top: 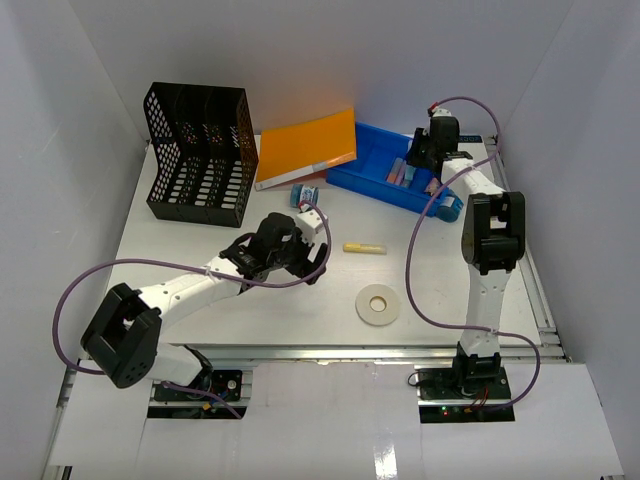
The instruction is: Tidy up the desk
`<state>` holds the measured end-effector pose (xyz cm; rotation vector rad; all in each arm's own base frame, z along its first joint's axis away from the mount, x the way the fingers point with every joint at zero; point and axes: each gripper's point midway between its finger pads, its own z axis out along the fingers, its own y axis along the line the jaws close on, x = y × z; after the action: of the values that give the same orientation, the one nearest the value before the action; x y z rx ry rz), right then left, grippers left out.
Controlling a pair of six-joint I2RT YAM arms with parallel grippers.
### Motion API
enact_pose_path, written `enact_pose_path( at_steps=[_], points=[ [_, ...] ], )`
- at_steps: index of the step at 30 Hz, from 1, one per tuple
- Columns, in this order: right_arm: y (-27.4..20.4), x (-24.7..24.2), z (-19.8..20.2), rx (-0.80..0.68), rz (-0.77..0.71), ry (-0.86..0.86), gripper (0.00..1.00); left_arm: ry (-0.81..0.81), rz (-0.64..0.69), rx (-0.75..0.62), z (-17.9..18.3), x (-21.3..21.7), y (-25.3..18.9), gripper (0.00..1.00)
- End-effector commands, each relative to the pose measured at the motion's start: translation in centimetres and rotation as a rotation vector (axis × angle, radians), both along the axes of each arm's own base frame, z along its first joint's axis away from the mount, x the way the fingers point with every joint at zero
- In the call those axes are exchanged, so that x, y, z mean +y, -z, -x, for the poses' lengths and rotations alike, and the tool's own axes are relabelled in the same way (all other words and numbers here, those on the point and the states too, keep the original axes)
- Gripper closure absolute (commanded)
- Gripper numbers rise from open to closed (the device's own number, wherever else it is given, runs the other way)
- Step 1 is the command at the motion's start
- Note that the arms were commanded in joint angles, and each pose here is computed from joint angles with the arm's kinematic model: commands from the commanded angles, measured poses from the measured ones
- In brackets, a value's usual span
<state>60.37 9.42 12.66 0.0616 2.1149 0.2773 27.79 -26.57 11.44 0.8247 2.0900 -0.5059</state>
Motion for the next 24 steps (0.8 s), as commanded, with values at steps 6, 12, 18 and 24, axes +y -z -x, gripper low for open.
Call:
enact_pose_path(
  at_steps=[6, 12, 18, 24],
  points=[
    [-1.5, 0.3, -2.7, -0.092, -0.044, 0.049, 0.43, 0.184, 0.083, -0.06, 1.1, -2.2, -1.3, 0.02],
    [-4.9, 0.0, -0.4, -0.123, -0.057, -0.002, 0.2, 0.362, 0.146, -0.171, 2.0, -4.0, -3.4, 0.05],
    [-12.8, 5.9, 12.9, -0.278, -0.07, -0.786, 0.07, 0.534, 0.111, -0.19, 1.3, -6.7, -4.5, 0.12],
    [-10.9, 7.9, 29.3, -0.283, -0.152, -1.225, 0.06, 0.737, -0.033, -0.29, 0.1, -8.6, -1.5, 0.09]
  ],
)
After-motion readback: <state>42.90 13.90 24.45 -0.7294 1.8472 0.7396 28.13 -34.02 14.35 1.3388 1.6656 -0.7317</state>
